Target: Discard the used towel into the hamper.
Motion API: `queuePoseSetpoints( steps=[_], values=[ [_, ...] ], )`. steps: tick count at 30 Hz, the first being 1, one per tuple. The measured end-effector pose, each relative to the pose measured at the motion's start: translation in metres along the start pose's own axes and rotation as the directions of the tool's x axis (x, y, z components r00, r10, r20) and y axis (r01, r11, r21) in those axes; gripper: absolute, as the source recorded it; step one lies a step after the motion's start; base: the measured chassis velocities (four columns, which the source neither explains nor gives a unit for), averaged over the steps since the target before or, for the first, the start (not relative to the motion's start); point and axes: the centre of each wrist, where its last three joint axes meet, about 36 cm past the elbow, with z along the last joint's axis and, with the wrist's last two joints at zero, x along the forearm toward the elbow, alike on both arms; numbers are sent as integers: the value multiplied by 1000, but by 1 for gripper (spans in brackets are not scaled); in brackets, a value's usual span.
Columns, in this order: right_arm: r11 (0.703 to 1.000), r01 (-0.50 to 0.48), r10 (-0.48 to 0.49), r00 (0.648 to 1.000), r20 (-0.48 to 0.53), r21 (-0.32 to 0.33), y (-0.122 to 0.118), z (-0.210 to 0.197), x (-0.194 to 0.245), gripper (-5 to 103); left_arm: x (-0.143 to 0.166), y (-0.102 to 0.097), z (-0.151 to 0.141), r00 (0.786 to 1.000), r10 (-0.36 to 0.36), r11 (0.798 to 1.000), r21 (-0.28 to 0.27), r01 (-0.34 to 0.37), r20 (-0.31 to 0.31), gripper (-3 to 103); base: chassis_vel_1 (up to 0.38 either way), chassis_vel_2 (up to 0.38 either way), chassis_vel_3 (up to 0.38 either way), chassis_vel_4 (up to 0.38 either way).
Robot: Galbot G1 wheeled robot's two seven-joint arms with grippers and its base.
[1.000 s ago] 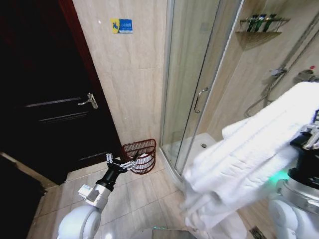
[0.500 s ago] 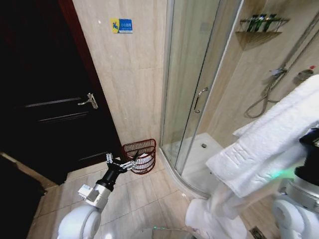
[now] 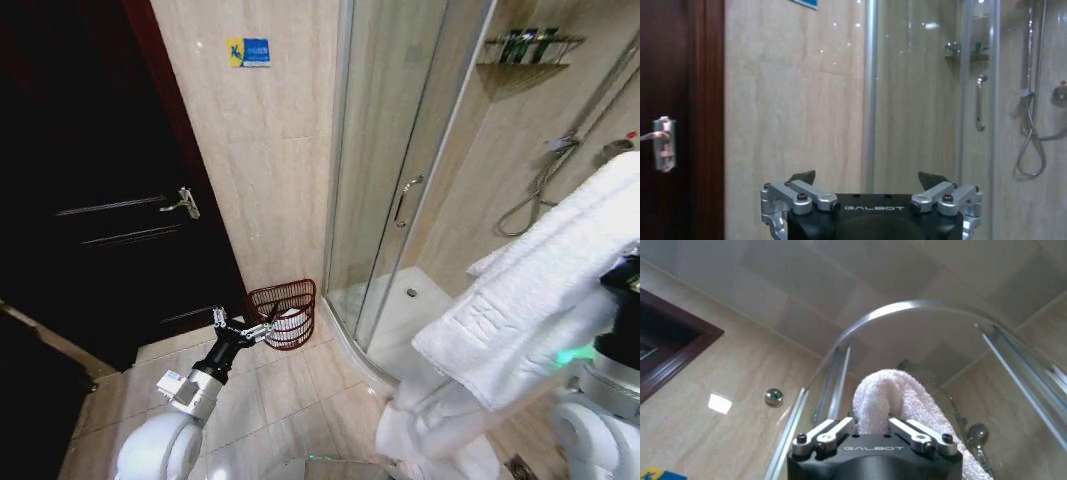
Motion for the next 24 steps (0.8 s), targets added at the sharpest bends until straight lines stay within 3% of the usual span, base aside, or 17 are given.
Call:
queuePoseSetpoints(
  steps=[5,10,24],
  values=[
    [1000,-6,6,1000,-6,-5,1,0,2,7,0,0,0,1000,0,1000,0,0,0,100,189,184,-183,-170],
    [1000,21,-20,998,57,-22,3,1,1,7,0,0,0,1000,0,1000,0,0,0,100,134,124,-111,-106],
    [997,51,-47,996,76,-50,1,1,-3,7,0,0,0,1000,0,1000,0,0,0,100,-11,-3,16,21]
  ],
)
